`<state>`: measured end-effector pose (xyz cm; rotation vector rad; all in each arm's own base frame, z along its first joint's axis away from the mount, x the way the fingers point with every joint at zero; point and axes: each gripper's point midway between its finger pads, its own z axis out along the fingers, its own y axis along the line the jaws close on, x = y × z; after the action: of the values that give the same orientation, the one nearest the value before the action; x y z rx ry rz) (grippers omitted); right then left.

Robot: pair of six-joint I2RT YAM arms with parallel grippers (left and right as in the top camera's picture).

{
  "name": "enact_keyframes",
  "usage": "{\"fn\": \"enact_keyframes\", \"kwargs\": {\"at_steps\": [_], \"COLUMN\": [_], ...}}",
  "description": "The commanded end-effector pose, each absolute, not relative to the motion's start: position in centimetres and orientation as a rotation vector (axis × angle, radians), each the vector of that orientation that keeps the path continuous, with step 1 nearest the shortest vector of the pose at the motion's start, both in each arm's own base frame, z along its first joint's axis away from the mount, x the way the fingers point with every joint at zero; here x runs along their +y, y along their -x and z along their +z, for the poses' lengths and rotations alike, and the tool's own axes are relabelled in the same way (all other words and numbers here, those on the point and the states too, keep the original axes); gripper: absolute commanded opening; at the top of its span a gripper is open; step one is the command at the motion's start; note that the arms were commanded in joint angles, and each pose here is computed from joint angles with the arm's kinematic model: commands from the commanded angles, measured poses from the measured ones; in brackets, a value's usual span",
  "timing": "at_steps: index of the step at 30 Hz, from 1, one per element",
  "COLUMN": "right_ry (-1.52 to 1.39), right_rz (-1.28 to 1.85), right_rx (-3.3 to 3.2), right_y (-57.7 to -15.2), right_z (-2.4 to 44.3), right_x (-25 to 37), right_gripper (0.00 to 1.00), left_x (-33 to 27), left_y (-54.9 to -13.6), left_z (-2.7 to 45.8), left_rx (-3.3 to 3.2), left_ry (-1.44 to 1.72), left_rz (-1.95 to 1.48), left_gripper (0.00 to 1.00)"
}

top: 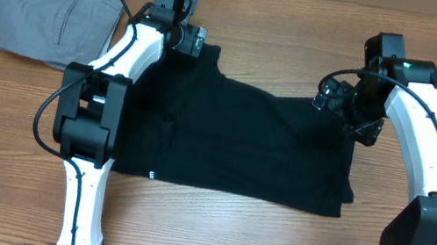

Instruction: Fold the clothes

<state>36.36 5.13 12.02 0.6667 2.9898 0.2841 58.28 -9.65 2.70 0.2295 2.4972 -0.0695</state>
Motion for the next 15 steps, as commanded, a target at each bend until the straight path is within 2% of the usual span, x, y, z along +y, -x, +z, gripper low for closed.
{"fn": "enact_keyframes", "kwargs": {"at_steps": [1, 3, 10, 12, 15], "right_ry": [-0.655, -0.655, -0.654, -0.654, -0.66], "right_rz": [0.263, 0.263, 0.264, 0.263, 0.252], "right_rx": [2.973, 2.972, 2.967, 2.967, 2.961], "right_y": [-36.8, -36.8, -36.9, -36.9, -37.0], "right_z": [12.4, 12.4, 12.4, 12.4, 12.4], "right_x": [4.9, 4.9, 4.9, 4.9, 4.8], "right_gripper": [1.0, 1.0, 1.0, 1.0, 1.0], "left_x": [-8.7, -8.6, -8.4, -8.4, -8.4], "left_y": [-59.6, -59.7, -59.7, -59.7, -59.8], "left_z": [3.0, 2.6, 1.1, 1.0, 0.9], "left_rx": [2.465, 2.464, 2.482, 2.481, 2.477], "left_ry": [-0.225, -0.223, -0.22, -0.219, -0.214], "left_rz": [-0.03, -0.029, -0.031, -0.03, -0.034], "left_gripper": [0.93, 0.95, 0.94, 0.89, 0.77]}}
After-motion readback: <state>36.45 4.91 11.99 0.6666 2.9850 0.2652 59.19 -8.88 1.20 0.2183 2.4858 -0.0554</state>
